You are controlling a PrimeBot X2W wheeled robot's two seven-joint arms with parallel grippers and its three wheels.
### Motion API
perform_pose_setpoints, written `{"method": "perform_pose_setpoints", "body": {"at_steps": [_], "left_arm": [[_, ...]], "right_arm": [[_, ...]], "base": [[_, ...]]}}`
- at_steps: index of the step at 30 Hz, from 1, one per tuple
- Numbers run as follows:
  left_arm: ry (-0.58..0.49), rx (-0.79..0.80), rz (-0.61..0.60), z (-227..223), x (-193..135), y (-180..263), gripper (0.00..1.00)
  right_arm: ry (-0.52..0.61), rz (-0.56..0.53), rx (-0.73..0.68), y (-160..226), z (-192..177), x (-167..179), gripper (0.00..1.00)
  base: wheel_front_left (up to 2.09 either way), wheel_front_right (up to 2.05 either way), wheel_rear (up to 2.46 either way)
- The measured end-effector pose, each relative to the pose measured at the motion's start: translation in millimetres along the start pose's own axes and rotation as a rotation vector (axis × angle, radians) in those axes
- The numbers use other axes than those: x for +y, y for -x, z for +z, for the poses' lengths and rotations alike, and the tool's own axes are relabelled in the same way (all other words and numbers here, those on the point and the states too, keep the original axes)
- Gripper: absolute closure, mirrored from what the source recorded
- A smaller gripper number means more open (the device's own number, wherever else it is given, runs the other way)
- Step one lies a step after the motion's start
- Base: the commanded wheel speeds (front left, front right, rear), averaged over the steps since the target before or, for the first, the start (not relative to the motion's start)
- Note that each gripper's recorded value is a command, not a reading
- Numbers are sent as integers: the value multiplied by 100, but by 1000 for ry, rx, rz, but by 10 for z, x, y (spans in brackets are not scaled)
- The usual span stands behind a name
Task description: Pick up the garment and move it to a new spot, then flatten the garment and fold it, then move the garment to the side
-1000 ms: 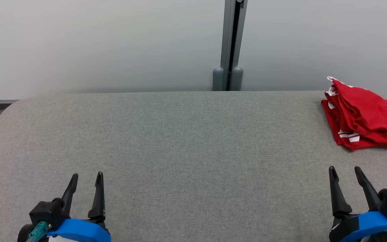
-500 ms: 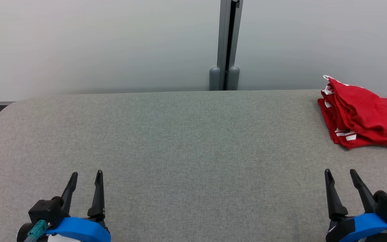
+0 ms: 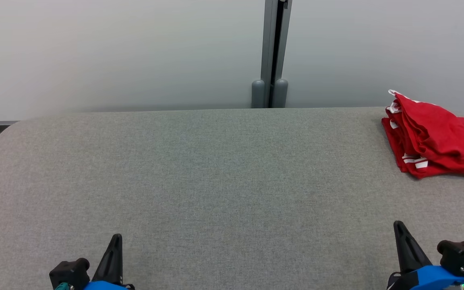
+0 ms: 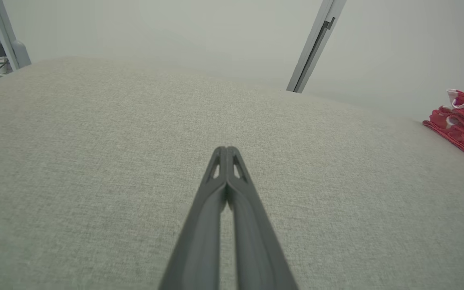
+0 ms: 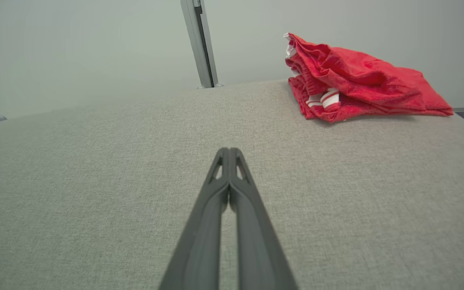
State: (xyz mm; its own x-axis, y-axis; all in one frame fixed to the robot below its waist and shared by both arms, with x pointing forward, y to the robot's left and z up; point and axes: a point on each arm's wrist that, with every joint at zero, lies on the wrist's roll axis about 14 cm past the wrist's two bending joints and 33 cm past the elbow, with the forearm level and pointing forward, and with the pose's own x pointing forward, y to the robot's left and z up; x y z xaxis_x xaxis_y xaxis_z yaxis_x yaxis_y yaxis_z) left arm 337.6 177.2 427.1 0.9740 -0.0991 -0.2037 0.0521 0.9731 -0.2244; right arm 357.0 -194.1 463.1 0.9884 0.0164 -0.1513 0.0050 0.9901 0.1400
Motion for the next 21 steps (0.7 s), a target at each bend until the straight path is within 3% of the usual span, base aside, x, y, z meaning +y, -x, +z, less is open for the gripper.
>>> {"method": "perform_pose_setpoints", "body": {"at_steps": [21], "left_arm": [[357, -18, 69, 105, 101, -55, 100]], "right_arm": [[-378, -19, -7, -21, 13, -29, 100]], "base": [[0, 0, 0]]}}
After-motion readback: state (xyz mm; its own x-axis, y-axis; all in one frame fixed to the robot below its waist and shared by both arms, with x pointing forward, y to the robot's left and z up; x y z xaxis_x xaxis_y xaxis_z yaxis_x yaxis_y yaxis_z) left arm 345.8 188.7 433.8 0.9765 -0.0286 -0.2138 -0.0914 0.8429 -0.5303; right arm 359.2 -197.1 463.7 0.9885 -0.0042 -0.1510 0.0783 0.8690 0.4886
